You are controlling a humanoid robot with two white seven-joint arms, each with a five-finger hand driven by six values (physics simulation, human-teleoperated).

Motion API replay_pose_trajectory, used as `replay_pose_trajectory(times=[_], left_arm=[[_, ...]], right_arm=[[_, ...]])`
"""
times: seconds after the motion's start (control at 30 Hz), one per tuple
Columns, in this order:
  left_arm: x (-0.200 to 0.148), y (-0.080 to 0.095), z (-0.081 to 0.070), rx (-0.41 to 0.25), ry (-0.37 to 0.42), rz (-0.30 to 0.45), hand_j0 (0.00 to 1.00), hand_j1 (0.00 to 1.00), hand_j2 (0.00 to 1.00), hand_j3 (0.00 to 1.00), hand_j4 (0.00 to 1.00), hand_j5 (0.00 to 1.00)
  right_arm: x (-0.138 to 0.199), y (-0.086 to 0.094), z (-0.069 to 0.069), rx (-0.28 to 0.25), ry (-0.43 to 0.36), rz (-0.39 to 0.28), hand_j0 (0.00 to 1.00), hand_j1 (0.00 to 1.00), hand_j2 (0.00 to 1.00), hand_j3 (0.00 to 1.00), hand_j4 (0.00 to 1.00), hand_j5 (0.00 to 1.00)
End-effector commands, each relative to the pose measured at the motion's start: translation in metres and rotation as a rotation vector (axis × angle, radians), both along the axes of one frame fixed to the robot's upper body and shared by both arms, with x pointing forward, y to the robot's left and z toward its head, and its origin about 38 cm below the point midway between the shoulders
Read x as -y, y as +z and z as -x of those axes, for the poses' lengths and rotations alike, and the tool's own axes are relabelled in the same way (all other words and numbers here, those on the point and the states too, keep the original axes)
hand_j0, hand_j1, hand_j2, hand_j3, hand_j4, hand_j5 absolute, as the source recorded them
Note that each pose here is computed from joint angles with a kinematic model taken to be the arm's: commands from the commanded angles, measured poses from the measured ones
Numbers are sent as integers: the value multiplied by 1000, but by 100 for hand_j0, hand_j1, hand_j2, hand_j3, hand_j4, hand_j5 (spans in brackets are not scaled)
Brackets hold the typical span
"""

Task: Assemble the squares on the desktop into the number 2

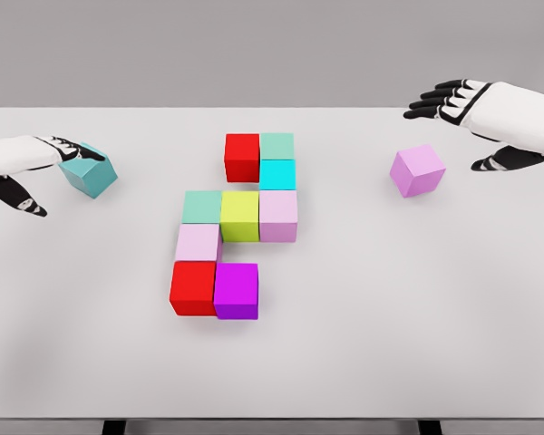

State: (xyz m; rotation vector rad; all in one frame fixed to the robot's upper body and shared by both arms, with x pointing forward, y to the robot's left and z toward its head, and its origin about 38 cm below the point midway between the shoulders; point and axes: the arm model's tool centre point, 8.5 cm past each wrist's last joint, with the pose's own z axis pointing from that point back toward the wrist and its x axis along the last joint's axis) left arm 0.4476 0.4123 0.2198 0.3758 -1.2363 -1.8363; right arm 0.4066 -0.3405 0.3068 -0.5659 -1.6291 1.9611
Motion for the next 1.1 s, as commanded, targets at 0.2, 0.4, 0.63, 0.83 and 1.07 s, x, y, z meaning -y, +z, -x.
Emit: replay_pose_trajectory(times=[0.2, 0.4, 0.63, 0.83, 1.07], left_arm=[[-8, -11, -18, -13, 66, -5, 100, 100, 100, 100, 100, 100], [10, -25, -35, 8, 42, -144, 100, 100, 100, 100, 100, 100], [13, -31, -53, 27, 94, -103, 100, 100, 100, 100, 100, 100], [27, -38, -61, 57, 113, -110, 100, 100, 100, 100, 100, 100], [28, -44, -62, 72, 119, -162, 100, 100, 100, 100, 100, 100]], right_arm=[[8, -3, -4, -17, -24, -13, 100, 100, 100, 100, 100, 100], [35, -16, -14, -82, -102, -48, 100, 100, 100, 100, 100, 100], [-11, -32, -19, -119, 15, -13, 100, 100, 100, 100, 100, 100], [-32, -51, -25, -156, 52, 34, 100, 100, 100, 100, 100, 100], [-32, -72, -47, -208, 10, 53, 100, 100, 100, 100, 100, 100]])
